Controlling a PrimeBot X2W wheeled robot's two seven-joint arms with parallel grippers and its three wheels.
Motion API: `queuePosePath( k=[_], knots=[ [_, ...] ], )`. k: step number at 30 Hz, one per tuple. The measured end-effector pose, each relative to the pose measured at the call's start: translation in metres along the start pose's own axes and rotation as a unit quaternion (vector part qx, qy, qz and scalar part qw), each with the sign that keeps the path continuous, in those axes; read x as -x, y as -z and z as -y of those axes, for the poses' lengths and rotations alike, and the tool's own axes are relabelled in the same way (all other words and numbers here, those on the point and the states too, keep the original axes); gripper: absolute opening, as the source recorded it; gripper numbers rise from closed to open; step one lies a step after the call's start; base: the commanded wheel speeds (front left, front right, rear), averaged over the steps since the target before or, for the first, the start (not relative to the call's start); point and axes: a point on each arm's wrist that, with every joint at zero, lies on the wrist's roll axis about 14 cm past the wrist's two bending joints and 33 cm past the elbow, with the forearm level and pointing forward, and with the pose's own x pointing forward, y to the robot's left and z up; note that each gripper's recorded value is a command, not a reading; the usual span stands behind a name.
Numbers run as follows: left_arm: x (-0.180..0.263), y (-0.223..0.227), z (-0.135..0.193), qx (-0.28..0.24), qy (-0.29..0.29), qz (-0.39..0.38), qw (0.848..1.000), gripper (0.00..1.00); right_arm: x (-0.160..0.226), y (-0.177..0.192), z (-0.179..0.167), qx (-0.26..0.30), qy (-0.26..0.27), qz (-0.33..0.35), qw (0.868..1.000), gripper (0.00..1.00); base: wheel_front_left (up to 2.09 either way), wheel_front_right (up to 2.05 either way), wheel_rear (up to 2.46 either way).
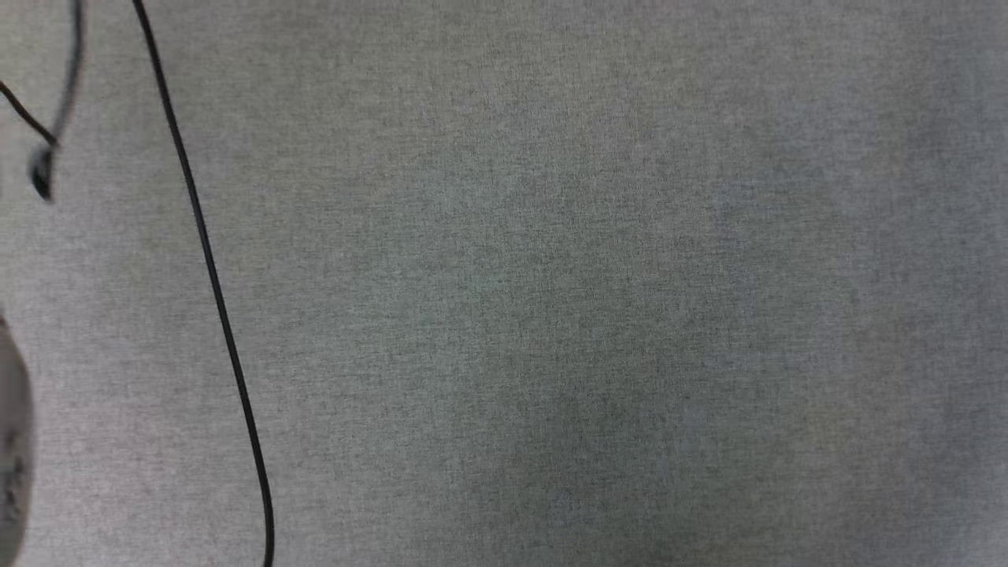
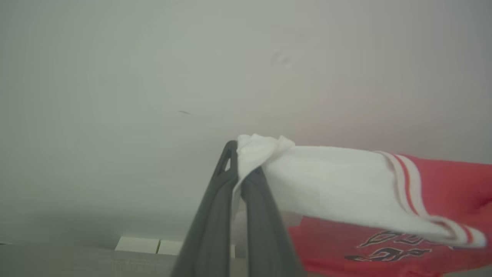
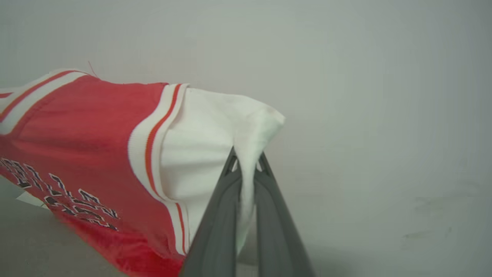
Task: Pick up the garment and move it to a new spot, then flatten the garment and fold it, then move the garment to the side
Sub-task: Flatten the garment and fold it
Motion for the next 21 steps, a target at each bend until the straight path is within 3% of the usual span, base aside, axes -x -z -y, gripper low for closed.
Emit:
queuePosePath(
  k=[11, 14, 15, 21],
  knots=[
    [0.077, 0.090, -0.023, 0.059, -0.034, -0.095, 0.993, 0.00, 0.070, 0.103, -0.040, -0.052, -0.038, -0.118, 0.991, 0.00, 0.00, 0.00, 0.00],
    [0.109, 0.106, -0.025, 0.072, -0.044, -0.111, 0.990, 0.00, 0.098, 0.120, -0.047, -0.072, -0.041, -0.135, 0.987, 0.00, 0.00, 0.00, 0.00],
    [0.142, 0.116, -0.026, 0.094, -0.054, -0.120, 0.987, 0.00, 0.130, 0.136, -0.056, -0.092, -0.048, -0.158, 0.982, 0.00, 0.00, 0.00, 0.00],
    [0.206, 0.121, -0.033, 0.116, -0.066, -0.121, 0.984, 0.00, 0.186, 0.144, -0.065, -0.125, -0.052, -0.168, 0.976, 0.00, 0.00, 0.00, 0.00]
  ],
)
